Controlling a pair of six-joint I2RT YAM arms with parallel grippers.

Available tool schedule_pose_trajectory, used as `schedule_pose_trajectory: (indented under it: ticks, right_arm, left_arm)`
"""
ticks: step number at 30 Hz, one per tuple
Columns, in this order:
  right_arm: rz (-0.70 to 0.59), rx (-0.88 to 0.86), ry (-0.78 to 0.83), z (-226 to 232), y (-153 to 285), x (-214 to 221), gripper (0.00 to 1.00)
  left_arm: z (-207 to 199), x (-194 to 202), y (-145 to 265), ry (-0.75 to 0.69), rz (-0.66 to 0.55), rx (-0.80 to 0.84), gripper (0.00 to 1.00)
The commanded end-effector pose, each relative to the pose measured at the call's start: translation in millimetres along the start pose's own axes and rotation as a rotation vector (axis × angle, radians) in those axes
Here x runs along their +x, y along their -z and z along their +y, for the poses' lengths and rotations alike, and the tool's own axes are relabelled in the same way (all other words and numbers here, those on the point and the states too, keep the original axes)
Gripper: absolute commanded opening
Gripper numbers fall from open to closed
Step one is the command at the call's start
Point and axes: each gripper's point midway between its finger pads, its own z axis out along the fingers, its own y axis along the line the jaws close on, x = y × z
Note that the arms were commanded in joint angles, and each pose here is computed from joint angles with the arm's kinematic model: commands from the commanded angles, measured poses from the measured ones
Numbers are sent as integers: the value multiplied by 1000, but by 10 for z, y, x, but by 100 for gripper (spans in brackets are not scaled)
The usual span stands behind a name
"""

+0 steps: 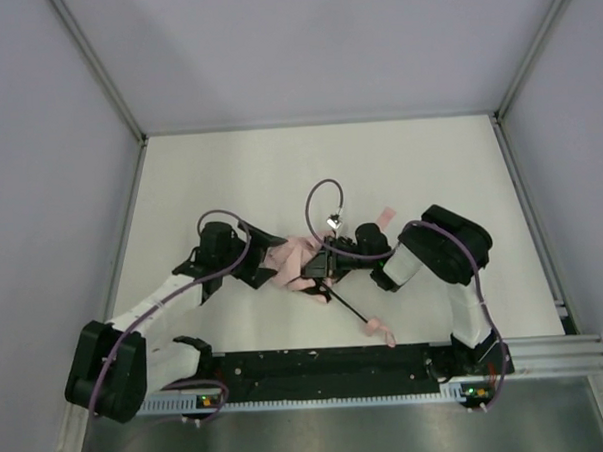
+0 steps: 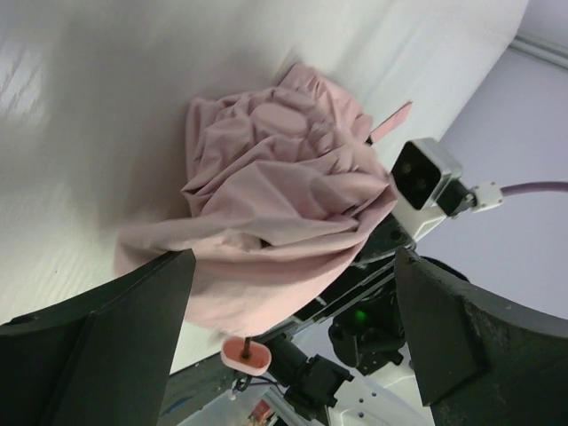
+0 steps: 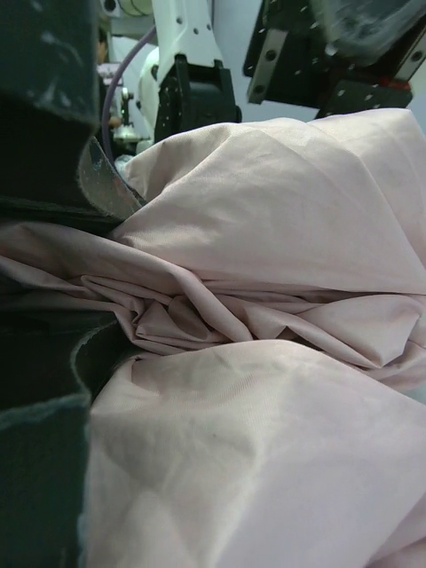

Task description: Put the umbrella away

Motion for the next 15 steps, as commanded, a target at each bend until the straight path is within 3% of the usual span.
schedule_pose_trajectory:
  ticks: [1, 7, 15]
  right_arm:
    - [118, 139, -233, -446, 112, 419, 0]
    - [118, 112, -248, -392, 64, 345, 0]
    - [161, 44, -311, -341, 102, 372, 0]
  left_arm:
    - [-24, 150, 1, 41, 20, 8, 98]
    - [94, 269, -325, 21, 51, -22, 98]
    - [585, 297, -638, 36, 34, -154, 95]
